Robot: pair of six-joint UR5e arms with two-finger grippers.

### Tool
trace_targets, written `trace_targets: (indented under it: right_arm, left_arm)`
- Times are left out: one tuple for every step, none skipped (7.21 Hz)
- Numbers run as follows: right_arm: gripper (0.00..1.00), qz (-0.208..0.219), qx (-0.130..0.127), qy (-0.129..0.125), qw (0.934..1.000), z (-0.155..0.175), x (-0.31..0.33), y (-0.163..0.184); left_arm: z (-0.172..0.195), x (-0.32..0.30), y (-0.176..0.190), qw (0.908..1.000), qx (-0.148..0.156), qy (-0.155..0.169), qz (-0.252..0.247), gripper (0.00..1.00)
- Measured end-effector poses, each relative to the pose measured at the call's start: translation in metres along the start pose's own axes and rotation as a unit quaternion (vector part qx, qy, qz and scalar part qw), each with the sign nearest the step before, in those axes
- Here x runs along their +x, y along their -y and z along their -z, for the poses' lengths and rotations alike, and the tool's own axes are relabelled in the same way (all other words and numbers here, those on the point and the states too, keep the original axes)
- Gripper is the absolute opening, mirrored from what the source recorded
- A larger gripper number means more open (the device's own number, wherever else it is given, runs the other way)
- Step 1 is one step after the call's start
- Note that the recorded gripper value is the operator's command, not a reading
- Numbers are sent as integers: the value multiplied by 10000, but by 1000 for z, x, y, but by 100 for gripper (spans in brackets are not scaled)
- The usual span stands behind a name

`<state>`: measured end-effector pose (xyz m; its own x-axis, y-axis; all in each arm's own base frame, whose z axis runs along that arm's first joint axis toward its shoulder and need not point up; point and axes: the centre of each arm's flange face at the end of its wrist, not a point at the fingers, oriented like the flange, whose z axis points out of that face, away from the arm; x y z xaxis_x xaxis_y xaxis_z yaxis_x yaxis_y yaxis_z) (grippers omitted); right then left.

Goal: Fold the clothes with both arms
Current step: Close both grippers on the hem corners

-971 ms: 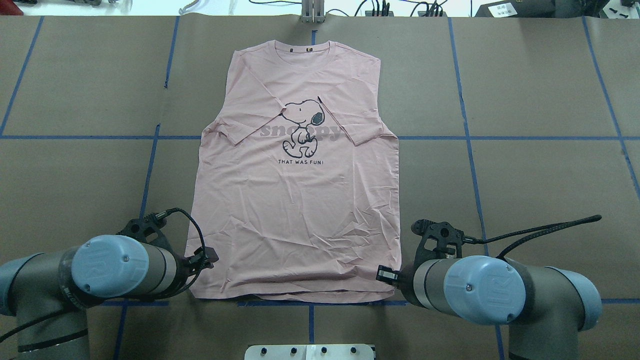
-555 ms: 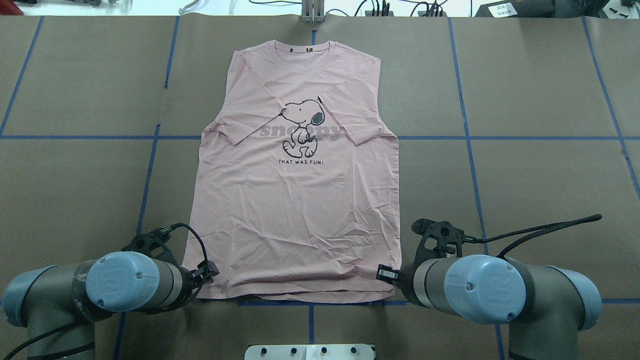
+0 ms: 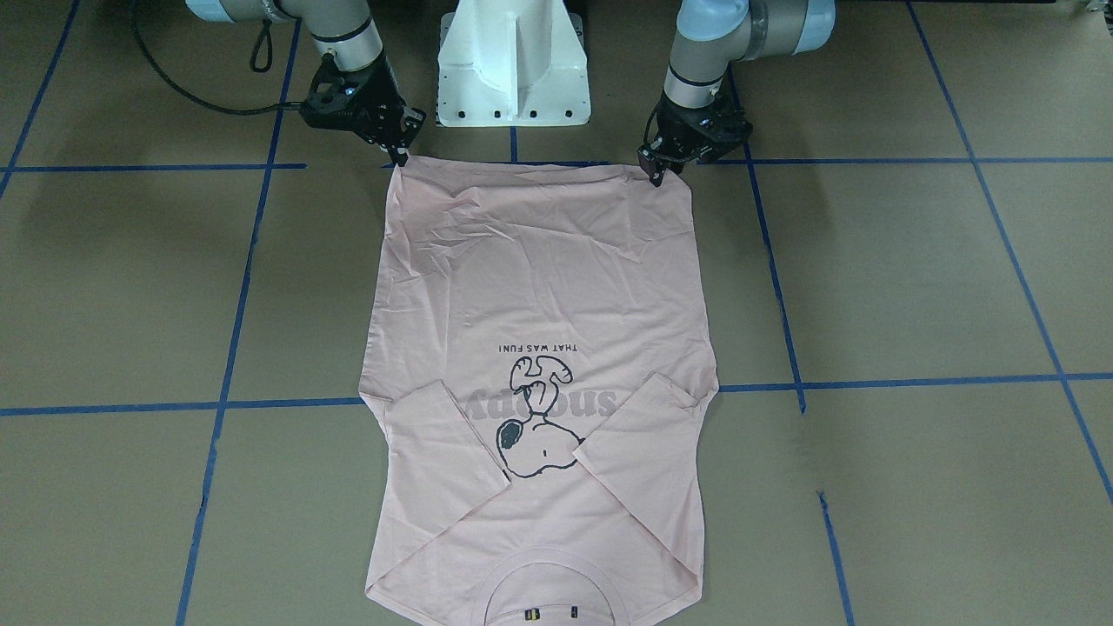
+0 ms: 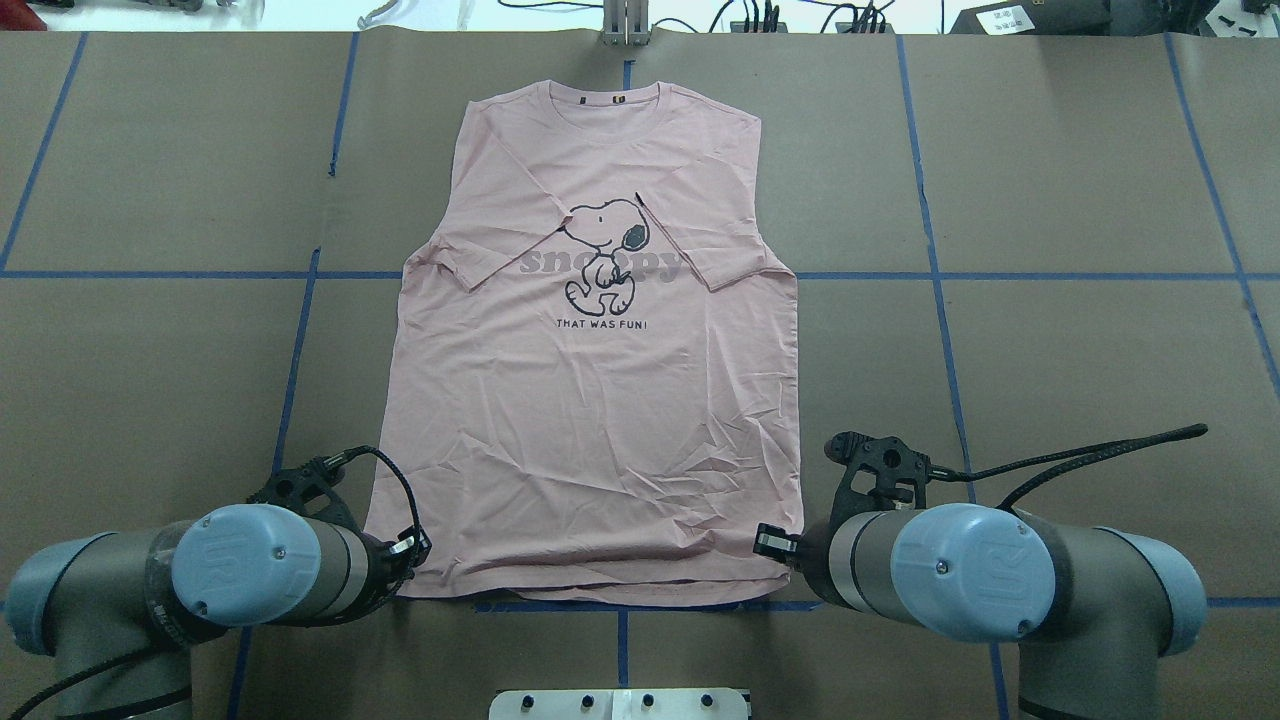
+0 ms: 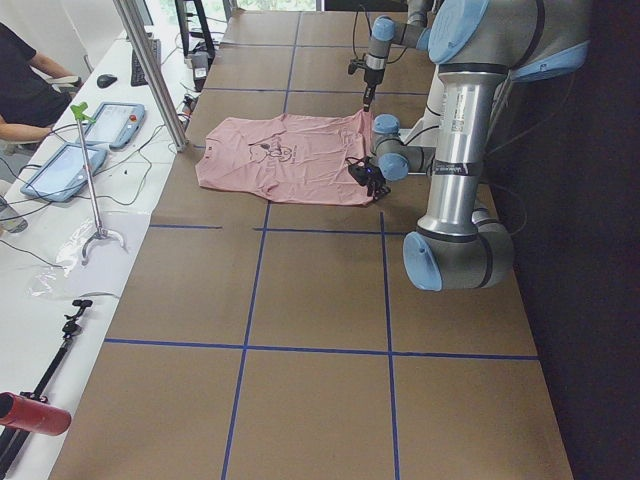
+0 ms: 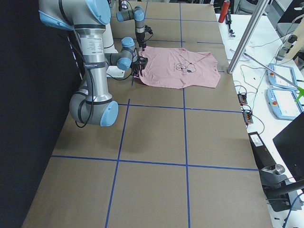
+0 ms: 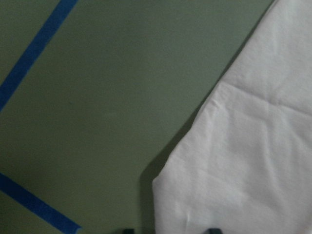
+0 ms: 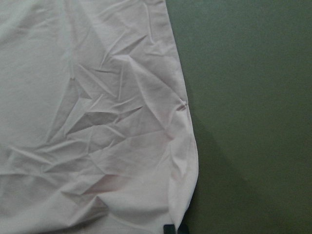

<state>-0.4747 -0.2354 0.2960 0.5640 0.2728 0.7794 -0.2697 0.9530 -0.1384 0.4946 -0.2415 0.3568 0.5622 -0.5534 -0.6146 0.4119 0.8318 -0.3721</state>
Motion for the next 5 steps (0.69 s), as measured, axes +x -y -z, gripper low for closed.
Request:
trace_targets:
  right_arm:
    - [0,2,4,-4,10000,0,0,1]
    - [0,4,-2,-13,10000,-1,1,1]
    - [0,1,-36,-24,10000,0,2,2]
    - [0,-18,-95,-28,9999,2,4,4]
    - [0,-48,-181,-15,9998,8,6,8]
  left_arm:
    - [2,3,-1,10000,-17,-30,-6,0]
    - [4,6,-2,10000,-34,-61,-8,0]
    - [8,11,-4,9999,-60,-115,-12,0]
    - [17,14,-5,9998,-79,-157,-26,0]
    - [30,14,-8,9999,-70,-111,-63,0]
